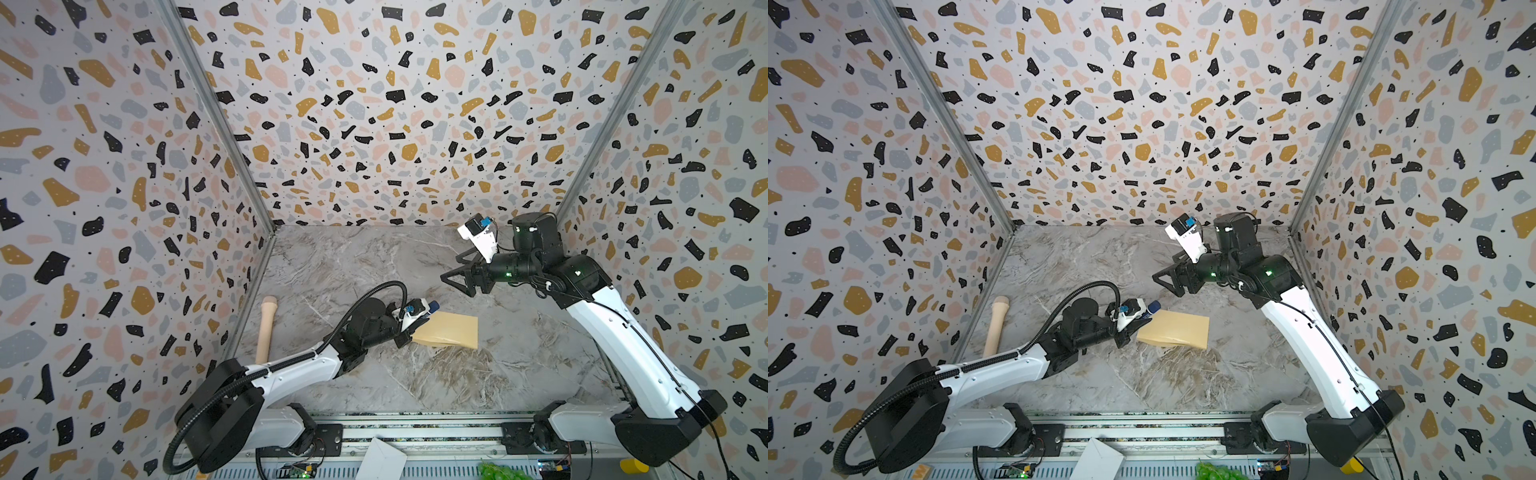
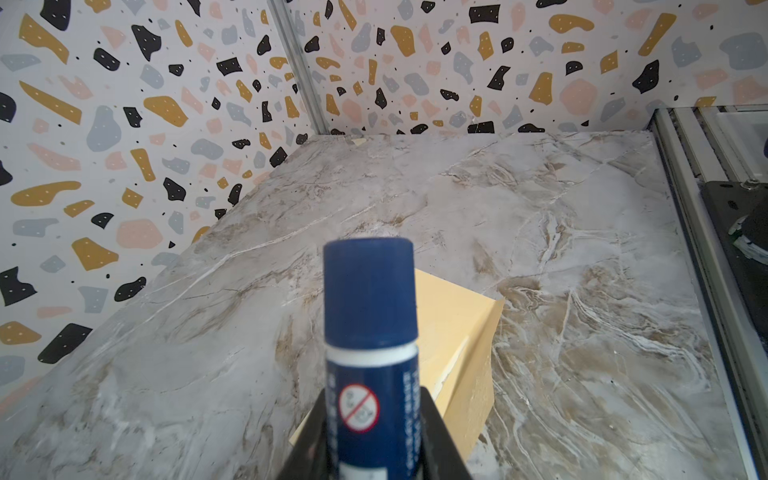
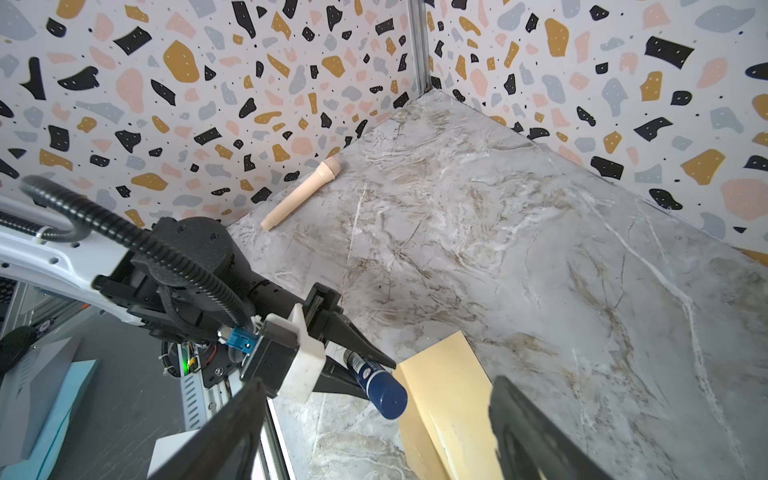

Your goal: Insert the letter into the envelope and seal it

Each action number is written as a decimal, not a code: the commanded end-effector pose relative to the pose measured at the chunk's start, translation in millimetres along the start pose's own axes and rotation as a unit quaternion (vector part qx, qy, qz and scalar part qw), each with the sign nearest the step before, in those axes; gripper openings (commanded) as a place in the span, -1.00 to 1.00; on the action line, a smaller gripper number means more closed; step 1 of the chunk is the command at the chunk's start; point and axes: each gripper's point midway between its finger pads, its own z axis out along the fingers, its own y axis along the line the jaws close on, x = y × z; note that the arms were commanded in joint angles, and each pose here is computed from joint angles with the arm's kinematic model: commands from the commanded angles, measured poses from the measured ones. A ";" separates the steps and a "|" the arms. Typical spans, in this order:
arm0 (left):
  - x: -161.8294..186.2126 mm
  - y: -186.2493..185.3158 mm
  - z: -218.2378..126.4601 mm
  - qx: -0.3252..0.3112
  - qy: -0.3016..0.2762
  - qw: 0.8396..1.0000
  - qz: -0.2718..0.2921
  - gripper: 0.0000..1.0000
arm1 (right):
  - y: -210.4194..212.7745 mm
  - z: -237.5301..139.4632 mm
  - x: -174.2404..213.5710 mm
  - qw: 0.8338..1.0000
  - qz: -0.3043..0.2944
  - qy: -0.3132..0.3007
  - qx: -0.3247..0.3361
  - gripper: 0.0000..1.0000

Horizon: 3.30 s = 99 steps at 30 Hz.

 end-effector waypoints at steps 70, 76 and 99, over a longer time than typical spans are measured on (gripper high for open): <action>0.1 -3.3 -5.4 -0.009 -0.020 1.000 0.013 -1.00 | -23.4 24.5 30.2 0.997 0.055 0.028 -0.036 -0.73; 3.1 -8.4 -3.3 0.005 -0.019 1.000 0.011 -1.00 | -23.5 14.3 24.7 0.999 0.021 0.014 -0.036 -0.77; 6.9 -11.1 -4.7 0.008 -0.022 1.000 0.012 -1.00 | -38.3 -8.8 5.0 0.999 0.020 -0.018 -0.026 -0.81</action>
